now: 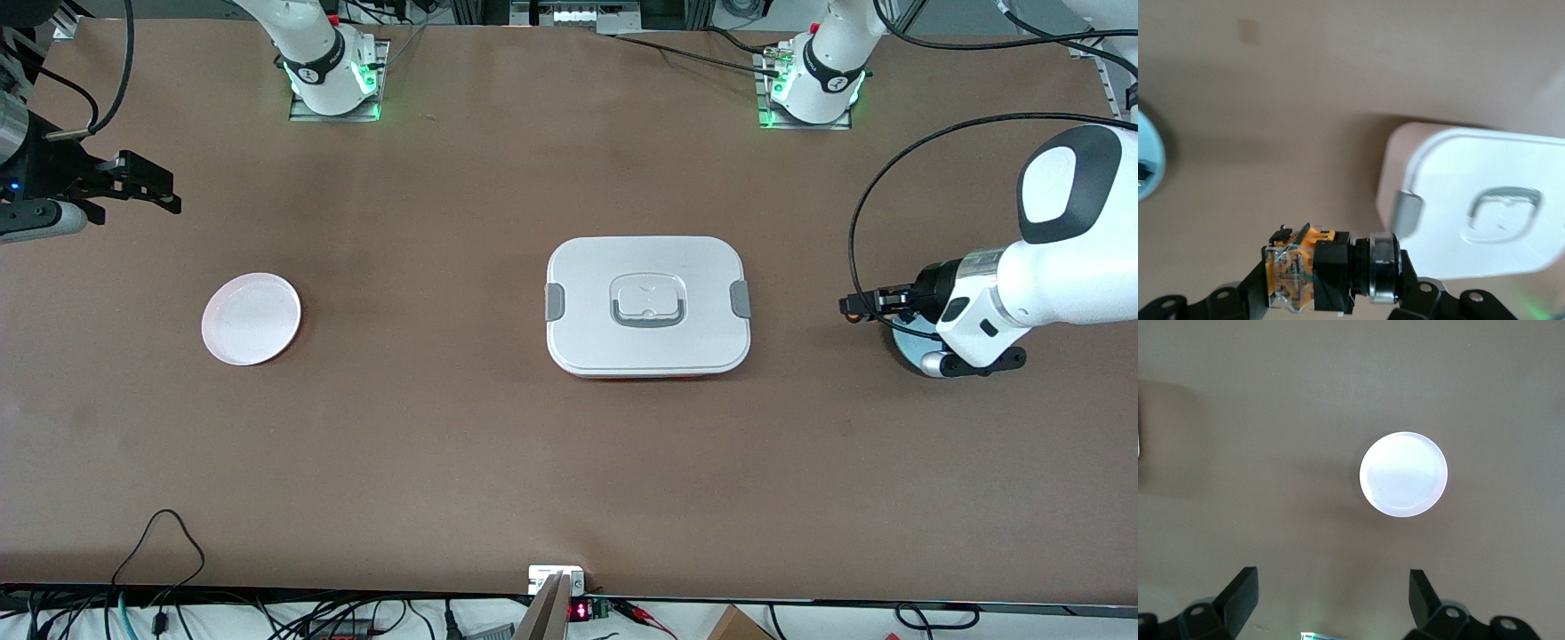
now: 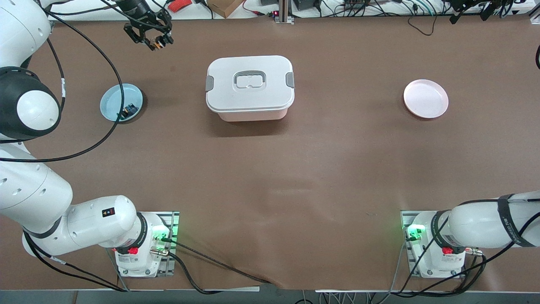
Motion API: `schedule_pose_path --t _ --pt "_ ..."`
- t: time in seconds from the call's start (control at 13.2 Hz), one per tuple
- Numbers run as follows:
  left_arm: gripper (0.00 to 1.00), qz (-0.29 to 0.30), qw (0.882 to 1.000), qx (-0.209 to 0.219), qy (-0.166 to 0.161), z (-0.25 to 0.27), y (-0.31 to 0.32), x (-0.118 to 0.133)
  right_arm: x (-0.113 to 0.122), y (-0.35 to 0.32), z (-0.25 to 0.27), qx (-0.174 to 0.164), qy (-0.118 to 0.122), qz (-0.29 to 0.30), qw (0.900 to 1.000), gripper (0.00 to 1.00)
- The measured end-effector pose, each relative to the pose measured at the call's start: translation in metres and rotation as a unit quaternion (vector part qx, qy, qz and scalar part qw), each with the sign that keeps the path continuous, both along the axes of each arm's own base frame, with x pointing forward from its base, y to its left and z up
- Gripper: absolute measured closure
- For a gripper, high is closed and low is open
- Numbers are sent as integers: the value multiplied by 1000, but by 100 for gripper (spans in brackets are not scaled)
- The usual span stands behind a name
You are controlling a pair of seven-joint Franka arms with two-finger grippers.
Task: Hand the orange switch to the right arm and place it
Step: 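Lift the switch with the left gripper and carry it over the box, then raise the switch with the left gripper while the right gripper reaches toward it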
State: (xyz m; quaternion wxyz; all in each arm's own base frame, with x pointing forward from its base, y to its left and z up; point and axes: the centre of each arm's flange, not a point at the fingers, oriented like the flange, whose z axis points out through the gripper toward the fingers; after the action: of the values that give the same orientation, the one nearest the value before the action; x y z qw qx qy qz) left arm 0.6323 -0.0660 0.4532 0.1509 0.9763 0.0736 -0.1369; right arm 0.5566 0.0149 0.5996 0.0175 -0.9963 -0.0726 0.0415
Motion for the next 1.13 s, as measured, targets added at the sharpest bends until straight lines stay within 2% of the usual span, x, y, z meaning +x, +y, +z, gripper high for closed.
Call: schedule_pose_path --t 0.15,0.3,0.45,0.61,0.76,0.91,1.13 --pt "26 -43 998 -36 -7 6 -27 -5 0 0 0 0 0 0 1000 0" --pt "26 -99 992 -79 -22 11 -55 -10 0 0 0 0 0 0 1000 0" --pt "26 -127 981 -145 -34 17 -72 -12 1 0 -1 0 0 0 1000 0" --pt "26 -163 965 -200 -53 19 -85 -14 1 0 -2 0 1 0 1000 0" --pt "26 -215 939 -250 -97 24 -109 -14 2 2 2 0 -5 1 1000 0" --pt "26 -251 901 -317 -154 23 -134 -11 3 3 6 0 -10 2 1000 0" --pt "26 -267 844 -404 -231 14 -151 0 3 11 4 1 -7 10 1000 0"
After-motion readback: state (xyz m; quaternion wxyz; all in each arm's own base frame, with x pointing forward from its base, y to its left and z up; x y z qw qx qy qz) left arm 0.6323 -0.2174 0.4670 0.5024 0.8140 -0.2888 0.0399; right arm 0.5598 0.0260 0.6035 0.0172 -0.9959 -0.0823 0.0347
